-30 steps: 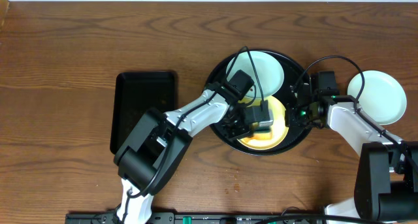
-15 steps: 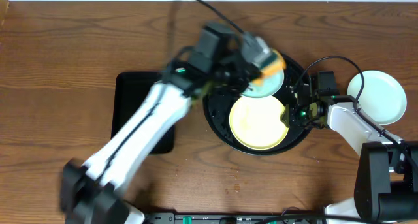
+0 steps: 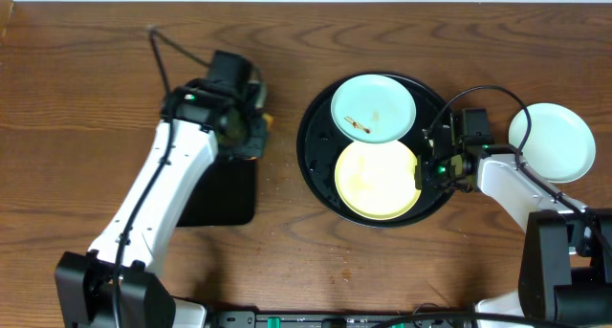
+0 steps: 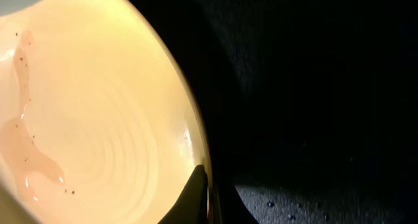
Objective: Clean dirty plates on tray and stack at the side
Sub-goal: 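Return the sponge with the left gripper to the black tray, then lift and tilt the yellow plate up with the right gripper, then scrub the tilted yellow plate's underside with the left-gripper sponge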
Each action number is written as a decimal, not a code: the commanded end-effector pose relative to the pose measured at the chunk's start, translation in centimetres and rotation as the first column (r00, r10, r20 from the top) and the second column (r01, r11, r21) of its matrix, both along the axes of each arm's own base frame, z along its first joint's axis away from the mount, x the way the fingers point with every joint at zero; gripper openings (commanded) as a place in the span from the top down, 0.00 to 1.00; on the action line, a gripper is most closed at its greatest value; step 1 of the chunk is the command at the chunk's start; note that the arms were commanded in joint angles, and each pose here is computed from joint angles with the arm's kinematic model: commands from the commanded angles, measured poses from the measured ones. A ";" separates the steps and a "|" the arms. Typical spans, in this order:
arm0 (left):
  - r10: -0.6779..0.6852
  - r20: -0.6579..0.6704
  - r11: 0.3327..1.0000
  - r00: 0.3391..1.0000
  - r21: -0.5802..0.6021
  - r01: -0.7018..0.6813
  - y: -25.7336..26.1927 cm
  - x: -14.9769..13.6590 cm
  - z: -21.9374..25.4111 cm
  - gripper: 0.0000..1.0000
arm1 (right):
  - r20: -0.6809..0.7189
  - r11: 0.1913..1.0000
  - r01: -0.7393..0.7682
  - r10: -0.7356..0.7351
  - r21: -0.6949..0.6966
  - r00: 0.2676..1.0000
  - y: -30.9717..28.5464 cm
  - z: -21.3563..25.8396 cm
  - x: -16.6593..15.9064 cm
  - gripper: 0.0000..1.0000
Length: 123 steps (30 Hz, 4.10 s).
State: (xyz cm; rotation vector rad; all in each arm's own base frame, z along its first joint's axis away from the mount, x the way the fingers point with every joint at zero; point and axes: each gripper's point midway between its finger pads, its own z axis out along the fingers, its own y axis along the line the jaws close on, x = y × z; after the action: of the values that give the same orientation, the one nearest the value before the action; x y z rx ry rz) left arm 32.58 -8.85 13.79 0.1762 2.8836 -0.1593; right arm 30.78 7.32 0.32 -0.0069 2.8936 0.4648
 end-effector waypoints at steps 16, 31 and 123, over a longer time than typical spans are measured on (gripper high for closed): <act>0.321 -0.111 0.947 0.941 0.037 -0.319 8.2 -1.8 -4.3 0.92 | 0.236 0.900 0.123 -0.023 -0.418 0.971 -4.9 14.7 1.0 0.99; 0.324 -0.119 0.946 0.939 0.039 -0.321 8.2 -2.4 -6.2 0.93 | 0.428 0.470 0.188 0.480 -0.863 0.766 2.2 26.3 2.8 0.99; 0.162 0.184 0.799 0.969 -0.602 -0.019 -5.5 -0.8 5.5 0.92 | 0.407 0.990 0.094 -0.046 -0.100 0.912 6.7 13.8 4.2 0.99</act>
State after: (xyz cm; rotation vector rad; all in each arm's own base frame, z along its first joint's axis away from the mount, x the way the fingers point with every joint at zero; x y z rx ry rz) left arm 32.37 -11.18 18.04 -0.1122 2.4650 -0.8131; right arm 34.52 13.98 14.12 -0.0606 2.5017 0.2020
